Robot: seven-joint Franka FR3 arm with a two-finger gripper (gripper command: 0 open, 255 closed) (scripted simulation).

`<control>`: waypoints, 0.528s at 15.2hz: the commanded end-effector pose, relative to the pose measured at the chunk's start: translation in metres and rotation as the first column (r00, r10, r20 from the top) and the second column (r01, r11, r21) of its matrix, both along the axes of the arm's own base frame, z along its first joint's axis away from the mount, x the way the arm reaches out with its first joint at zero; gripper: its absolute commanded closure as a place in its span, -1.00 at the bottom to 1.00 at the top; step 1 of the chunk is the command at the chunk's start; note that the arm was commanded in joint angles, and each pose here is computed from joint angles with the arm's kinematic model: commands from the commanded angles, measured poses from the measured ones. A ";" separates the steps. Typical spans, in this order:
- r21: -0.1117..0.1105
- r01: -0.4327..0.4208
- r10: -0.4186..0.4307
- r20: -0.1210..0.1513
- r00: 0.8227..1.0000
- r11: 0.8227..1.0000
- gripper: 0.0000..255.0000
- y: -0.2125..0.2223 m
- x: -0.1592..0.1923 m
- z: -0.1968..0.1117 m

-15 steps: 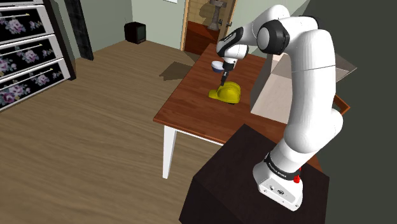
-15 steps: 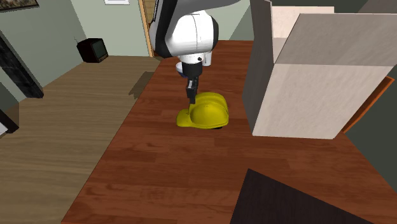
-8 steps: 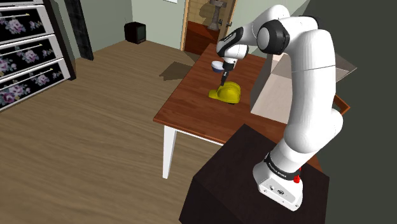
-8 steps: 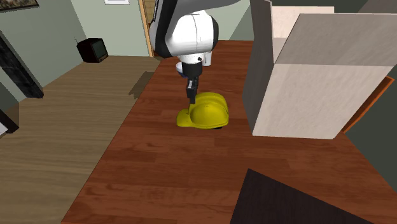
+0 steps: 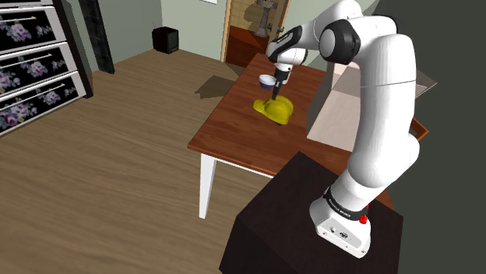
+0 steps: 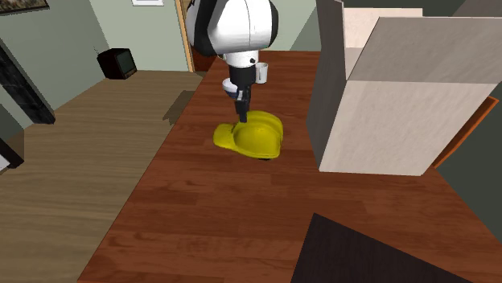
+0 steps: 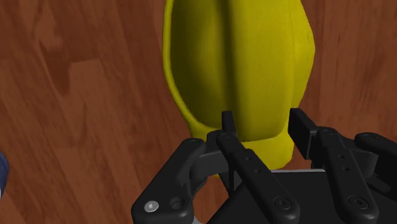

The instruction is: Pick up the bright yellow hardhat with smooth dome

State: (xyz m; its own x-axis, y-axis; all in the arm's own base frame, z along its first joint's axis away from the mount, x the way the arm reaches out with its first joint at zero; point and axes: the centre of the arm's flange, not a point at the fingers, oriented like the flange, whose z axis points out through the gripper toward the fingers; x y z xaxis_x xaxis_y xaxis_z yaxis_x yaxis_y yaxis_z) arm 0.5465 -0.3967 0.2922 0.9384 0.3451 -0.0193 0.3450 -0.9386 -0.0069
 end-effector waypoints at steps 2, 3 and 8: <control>-0.001 0.000 0.000 0.002 1.000 1.000 1.00 0.000 0.000 0.017; -0.001 0.000 0.000 0.002 1.000 1.000 1.00 0.000 0.000 0.022; -0.001 0.000 0.000 0.002 1.000 1.000 1.00 0.000 0.000 0.044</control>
